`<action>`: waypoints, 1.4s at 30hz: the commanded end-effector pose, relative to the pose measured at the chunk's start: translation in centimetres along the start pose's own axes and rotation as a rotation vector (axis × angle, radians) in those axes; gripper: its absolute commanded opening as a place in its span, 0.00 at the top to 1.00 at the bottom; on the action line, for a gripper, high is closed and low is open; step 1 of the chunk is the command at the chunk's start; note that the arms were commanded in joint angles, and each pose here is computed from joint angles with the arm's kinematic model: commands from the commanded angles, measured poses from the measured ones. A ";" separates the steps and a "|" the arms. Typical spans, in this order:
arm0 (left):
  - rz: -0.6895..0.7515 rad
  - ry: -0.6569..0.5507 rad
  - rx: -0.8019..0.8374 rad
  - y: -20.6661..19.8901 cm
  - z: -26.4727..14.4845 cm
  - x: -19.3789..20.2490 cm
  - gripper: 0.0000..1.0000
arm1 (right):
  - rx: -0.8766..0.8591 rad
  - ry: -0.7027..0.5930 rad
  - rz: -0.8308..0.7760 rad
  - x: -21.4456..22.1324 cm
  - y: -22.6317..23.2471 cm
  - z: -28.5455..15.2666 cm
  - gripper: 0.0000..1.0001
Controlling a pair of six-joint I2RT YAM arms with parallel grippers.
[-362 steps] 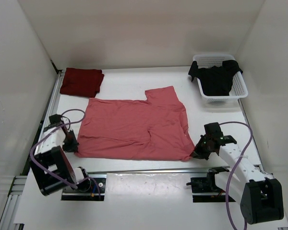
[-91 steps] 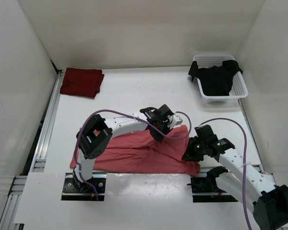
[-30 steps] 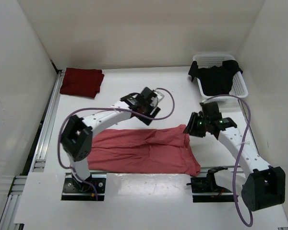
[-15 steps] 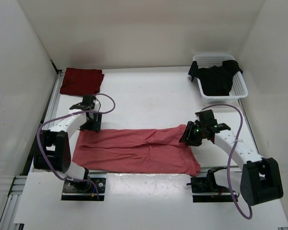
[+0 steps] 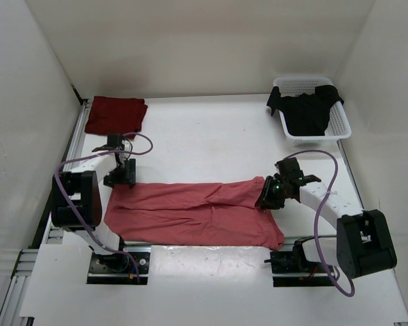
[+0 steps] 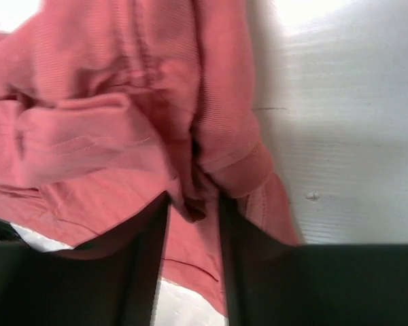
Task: Fold and stack the t-shirts
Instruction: Fold the other side of the tshirt into a rectangle, then rotate the tshirt 85 degrees
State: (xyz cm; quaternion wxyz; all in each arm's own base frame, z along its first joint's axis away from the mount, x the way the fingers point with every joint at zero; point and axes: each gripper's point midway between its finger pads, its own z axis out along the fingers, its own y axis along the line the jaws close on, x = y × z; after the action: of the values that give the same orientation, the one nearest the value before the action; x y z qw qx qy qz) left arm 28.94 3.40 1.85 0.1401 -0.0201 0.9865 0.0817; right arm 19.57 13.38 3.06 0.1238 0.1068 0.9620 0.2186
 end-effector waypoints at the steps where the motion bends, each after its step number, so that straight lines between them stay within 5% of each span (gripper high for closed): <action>1: -0.031 -0.035 0.023 0.2 0.1 -1.1 0.24 | -0.035 -0.035 -0.011 -1.0 0.6 0.7 0.69; 3: -0.041 -0.030 0.020 0.5 0.5 -1.1 0.24 | -0.025 -0.038 0.003 -1.3 0.7 0.8 0.88; 5: -0.040 -0.021 0.020 0.4 0.7 -0.9 0.24 | 0.005 -0.058 0.004 -2.0 0.6 0.2 0.95; 10: -0.057 -0.016 -0.005 1.3 1.3 -1.3 0.25 | 0.047 -0.099 0.002 -1.6 0.1 -2.4 0.97; 15: -0.057 -0.017 -0.005 1.3 1.4 -1.6 0.25 | 0.079 0.018 0.059 1.9 -1.3 -2.1 0.97; 21: -0.069 -0.036 -0.018 1.8 0.9 -1.9 0.25 | 0.157 0.072 0.062 2.1 -2.3 -1.9 0.82; 23: -0.073 -0.060 -0.019 2.0 0.3 -2.6 0.25 | 0.145 0.066 0.040 1.5 -2.0 -2.3 0.61; 28: -0.088 -0.193 0.026 1.9 -4.1 -5.2 0.11 | 0.052 -0.102 -0.083 -2.8 1.5 -5.9 0.37; 34: -0.098 -0.210 0.031 2.4 -6.2 -5.7 0.06 | 0.041 -0.166 -0.161 -8.0 4.1 -5.7 0.34; 42: -0.109 -0.048 0.016 2.7 -2.1 -2.2 0.09 | 0.056 -0.067 -0.132 -11.1 2.9 -0.7 0.34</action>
State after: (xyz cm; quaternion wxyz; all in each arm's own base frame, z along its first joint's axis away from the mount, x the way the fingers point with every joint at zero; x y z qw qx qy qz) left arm 31.59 5.31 6.01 0.1952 -0.0616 0.9765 0.0673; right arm 28.97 13.07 6.93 0.1541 0.0619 0.9714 0.1699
